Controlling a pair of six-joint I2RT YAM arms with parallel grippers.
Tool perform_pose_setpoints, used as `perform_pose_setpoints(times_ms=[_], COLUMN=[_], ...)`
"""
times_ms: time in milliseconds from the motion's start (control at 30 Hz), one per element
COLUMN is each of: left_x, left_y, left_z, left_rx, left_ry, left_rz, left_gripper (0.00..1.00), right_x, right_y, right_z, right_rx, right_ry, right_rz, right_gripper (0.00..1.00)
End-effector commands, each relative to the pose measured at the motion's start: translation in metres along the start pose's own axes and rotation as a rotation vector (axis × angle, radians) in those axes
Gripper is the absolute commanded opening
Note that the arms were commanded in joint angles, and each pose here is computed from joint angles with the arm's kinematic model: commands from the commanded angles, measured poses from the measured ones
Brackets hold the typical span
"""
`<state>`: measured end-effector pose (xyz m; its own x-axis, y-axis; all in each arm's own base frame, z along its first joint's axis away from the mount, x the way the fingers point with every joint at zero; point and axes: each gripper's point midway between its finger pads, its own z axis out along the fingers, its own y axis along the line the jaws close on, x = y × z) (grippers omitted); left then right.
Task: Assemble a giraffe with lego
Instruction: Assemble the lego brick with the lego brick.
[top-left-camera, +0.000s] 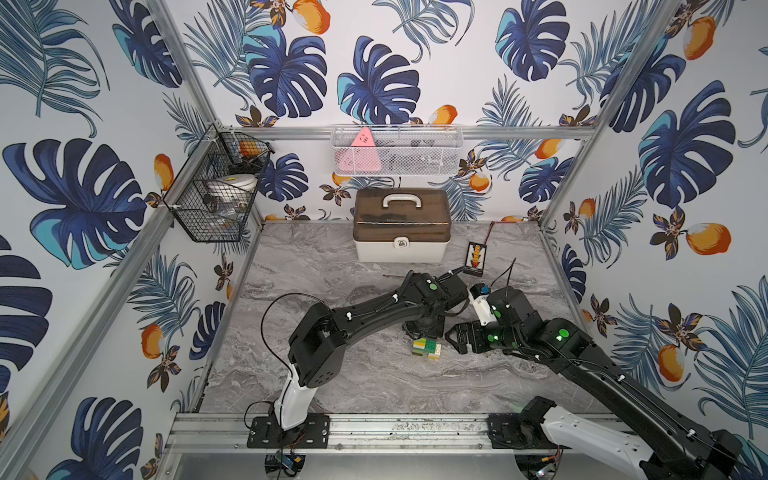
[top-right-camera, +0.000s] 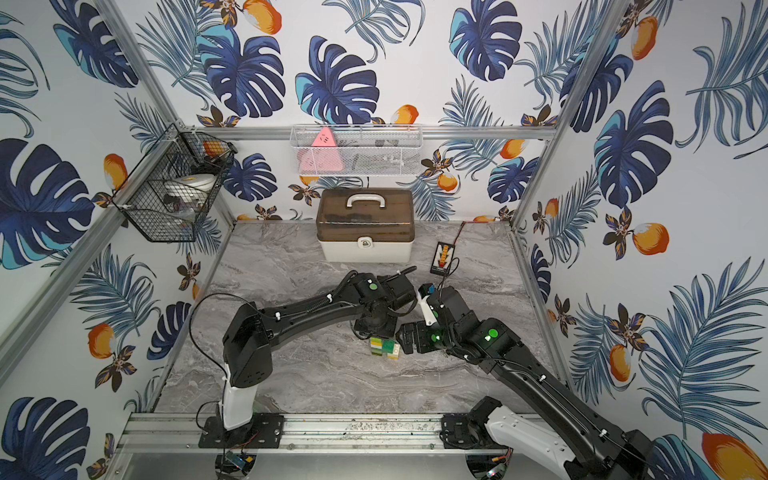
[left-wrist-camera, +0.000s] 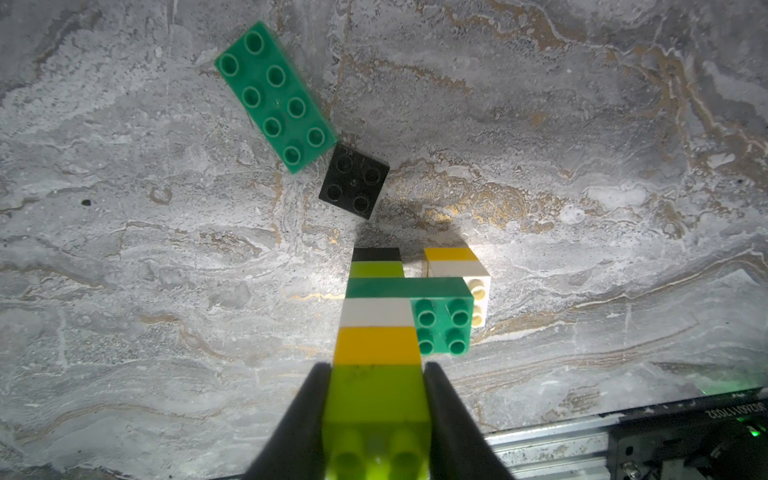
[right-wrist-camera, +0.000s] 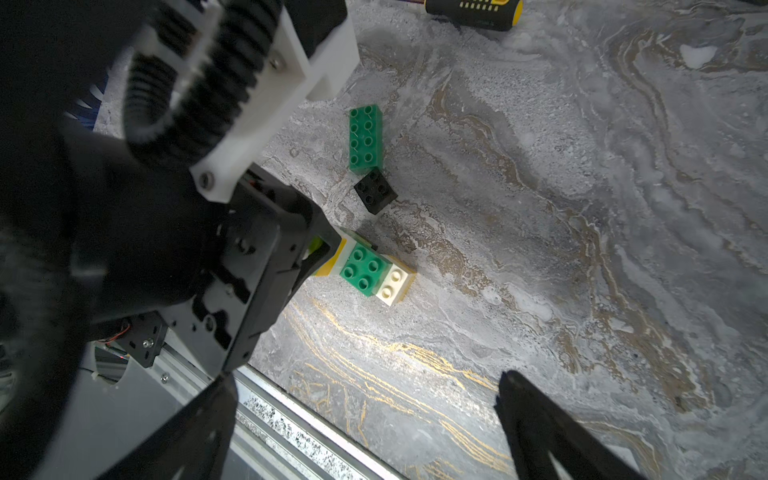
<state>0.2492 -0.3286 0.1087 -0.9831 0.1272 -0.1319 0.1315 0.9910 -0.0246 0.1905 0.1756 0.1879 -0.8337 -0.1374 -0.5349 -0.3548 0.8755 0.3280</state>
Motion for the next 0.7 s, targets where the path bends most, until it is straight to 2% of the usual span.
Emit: perform_pose_setpoints(times_ms=[0,167,233,400,500,567,667], left_x=[0.013,0.008,0.005,-0.008,-0.028,-0.039,-0.044], left_y=[0.004,-0.001,-0.002,0.006,0.038,0.068,0.094], left_z=[0.007,-0.002,-0.005,-0.033,-0.050,-0.049,-0.042], left_rx=[-0.013,0.029,0.043,0.095,0.135,0.147,0.142], left_ry=[0.062,0.035,0.030,-0.020,-0.067,-0.084,-0.071], left_rz=[-0.018,-0.031,-0.037,-0.084,-0.179,-0.243,-0.268], left_gripper=[0.44,0.64,0.69,0.72,0.72,0.72,0.72], right_x=[0.002,0.002,0.002,0.002,0.001,-0.001,-0.028], right_y=[0.000,0.000,0.000,-0.002,-0.004,-0.014,-0.015], right_z=[-0.002,-0.001,-0.001,-0.003,-0.006,-0.009,-0.011], right_rx=[0.000,0.002,0.002,0.010,0.033,0.113,0.188], right_ry=[0.008,0.013,0.012,0.013,0.018,0.061,0.113], right_rz=[-0.009,-0.007,-0.007,-0.008,-0.015,-0.027,-0.042], right_gripper=[1.00,1.00,1.00,1.00,1.00,1.00,1.00])
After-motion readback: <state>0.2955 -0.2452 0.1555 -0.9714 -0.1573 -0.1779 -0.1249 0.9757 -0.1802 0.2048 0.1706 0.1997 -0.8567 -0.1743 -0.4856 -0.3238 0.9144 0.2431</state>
